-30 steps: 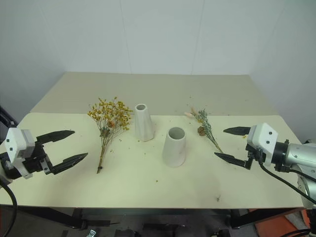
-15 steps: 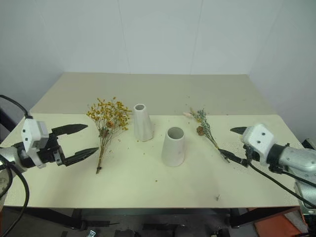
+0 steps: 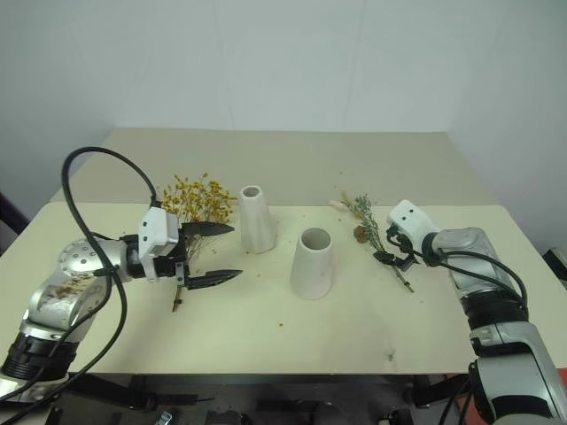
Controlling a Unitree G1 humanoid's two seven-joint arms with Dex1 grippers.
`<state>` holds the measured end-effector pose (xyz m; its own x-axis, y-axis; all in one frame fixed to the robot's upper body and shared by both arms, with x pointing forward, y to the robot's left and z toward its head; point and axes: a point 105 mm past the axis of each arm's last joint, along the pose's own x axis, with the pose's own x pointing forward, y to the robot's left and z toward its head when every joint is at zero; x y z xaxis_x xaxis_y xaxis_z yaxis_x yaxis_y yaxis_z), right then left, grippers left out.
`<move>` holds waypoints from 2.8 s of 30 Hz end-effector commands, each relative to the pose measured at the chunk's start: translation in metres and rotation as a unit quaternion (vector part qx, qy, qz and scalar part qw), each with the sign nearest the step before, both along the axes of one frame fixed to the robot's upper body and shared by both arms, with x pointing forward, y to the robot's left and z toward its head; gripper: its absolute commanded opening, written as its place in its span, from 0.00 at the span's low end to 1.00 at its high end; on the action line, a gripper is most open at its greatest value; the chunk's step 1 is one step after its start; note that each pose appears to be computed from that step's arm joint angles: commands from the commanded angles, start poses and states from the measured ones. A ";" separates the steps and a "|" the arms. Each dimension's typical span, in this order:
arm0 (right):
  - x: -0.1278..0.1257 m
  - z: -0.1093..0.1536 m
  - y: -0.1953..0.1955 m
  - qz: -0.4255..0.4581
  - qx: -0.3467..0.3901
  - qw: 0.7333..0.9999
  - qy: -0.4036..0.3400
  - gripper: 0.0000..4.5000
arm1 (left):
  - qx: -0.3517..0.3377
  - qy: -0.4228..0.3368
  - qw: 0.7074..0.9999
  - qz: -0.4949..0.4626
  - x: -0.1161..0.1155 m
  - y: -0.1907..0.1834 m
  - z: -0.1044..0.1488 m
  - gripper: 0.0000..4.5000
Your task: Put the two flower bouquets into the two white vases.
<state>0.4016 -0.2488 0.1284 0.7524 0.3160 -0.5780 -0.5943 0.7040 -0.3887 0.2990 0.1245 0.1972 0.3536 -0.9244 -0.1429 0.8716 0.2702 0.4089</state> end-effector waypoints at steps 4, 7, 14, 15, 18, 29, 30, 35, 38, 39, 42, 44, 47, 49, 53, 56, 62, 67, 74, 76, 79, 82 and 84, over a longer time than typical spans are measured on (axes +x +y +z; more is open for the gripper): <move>0.005 0.004 -0.004 -0.010 -0.002 1.000 0.016 0.87 | -0.004 -0.026 1.000 -0.006 -0.001 -0.006 0.006 1.00; 0.007 0.005 -0.004 -0.015 0.000 1.000 0.020 0.63 | -0.004 -0.022 1.000 -0.005 -0.003 -0.006 0.003 1.00; 0.008 0.007 -0.003 -0.006 -0.007 1.000 0.027 0.11 | -0.007 -0.023 1.000 0.008 -0.003 -0.001 0.002 1.00; 0.008 0.006 -0.003 -0.006 -0.008 1.000 0.027 0.03 | -0.007 -0.024 1.000 0.009 -0.002 0.000 0.002 1.00; 0.008 0.008 0.000 -0.005 -0.011 1.000 0.013 0.01 | -0.004 -0.025 1.000 0.015 -0.002 0.004 0.003 1.00; -0.017 0.133 0.020 -0.042 0.187 0.899 -0.393 0.01 | 0.000 -0.022 0.999 0.038 -0.005 0.021 0.002 1.00; -0.027 0.142 0.029 -0.022 0.229 0.886 -0.402 0.01 | 0.000 -0.021 0.999 0.039 -0.005 0.022 0.002 1.00; -0.080 0.194 0.065 0.090 0.467 0.767 -0.431 0.01 | 0.003 -0.021 0.999 0.034 -0.003 0.023 0.003 1.00; -0.100 0.210 0.076 0.138 0.534 0.714 -0.432 0.01 | 0.002 -0.022 0.999 0.031 -0.001 0.021 0.005 1.00; -0.103 0.213 0.077 0.143 0.547 0.705 -0.429 0.01 | 0.002 -0.023 0.999 0.030 0.000 0.021 0.005 1.00; -0.110 0.210 0.097 0.170 0.566 0.698 -0.405 0.01 | 0.001 -0.024 0.999 0.027 0.000 0.019 0.006 1.00; -0.113 0.199 0.108 0.186 0.562 0.706 -0.389 0.01 | -0.001 -0.025 0.999 0.028 0.000 0.018 0.006 1.00; -0.116 0.188 0.116 0.197 0.563 0.713 -0.369 0.01 | -0.003 -0.025 0.999 0.030 -0.002 0.019 0.005 1.00; -0.118 0.176 0.122 0.206 0.565 0.718 -0.350 0.01 | -0.006 -0.024 0.999 0.036 -0.004 0.021 0.005 1.00; -0.117 0.159 0.128 0.209 0.553 0.732 -0.339 0.01 | -0.007 -0.022 0.999 0.043 -0.006 0.024 0.003 1.00; -0.114 0.154 0.129 0.209 0.552 0.734 -0.337 0.01 | -0.007 -0.022 0.999 0.046 -0.008 0.025 0.003 1.00; -0.110 0.142 0.136 0.213 0.539 0.743 -0.335 0.01 | -0.007 -0.020 0.999 0.049 -0.009 0.026 0.003 1.00; -0.106 0.134 0.143 0.209 0.535 0.746 -0.337 0.01 | -0.006 -0.017 0.999 0.047 -0.009 0.024 0.002 1.00; -0.107 0.127 0.144 0.212 0.552 0.732 -0.337 0.18 | -0.006 -0.014 0.999 0.041 -0.009 0.023 0.003 1.00; -0.110 0.125 0.143 0.218 0.550 0.734 -0.335 0.33 | -0.005 -0.015 0.999 0.043 -0.008 0.024 0.003 1.00; -0.111 0.123 0.141 0.219 0.536 0.742 -0.338 0.57 | -0.003 -0.016 0.999 0.048 -0.007 0.027 0.004 1.00; -0.115 0.120 0.137 0.222 0.528 0.748 -0.336 0.80 | 0.000 -0.019 0.998 0.052 -0.005 0.030 0.005 1.00; -0.118 0.117 0.134 0.222 0.521 0.753 -0.334 0.95 | 0.001 -0.020 0.998 0.053 -0.004 0.031 0.005 1.00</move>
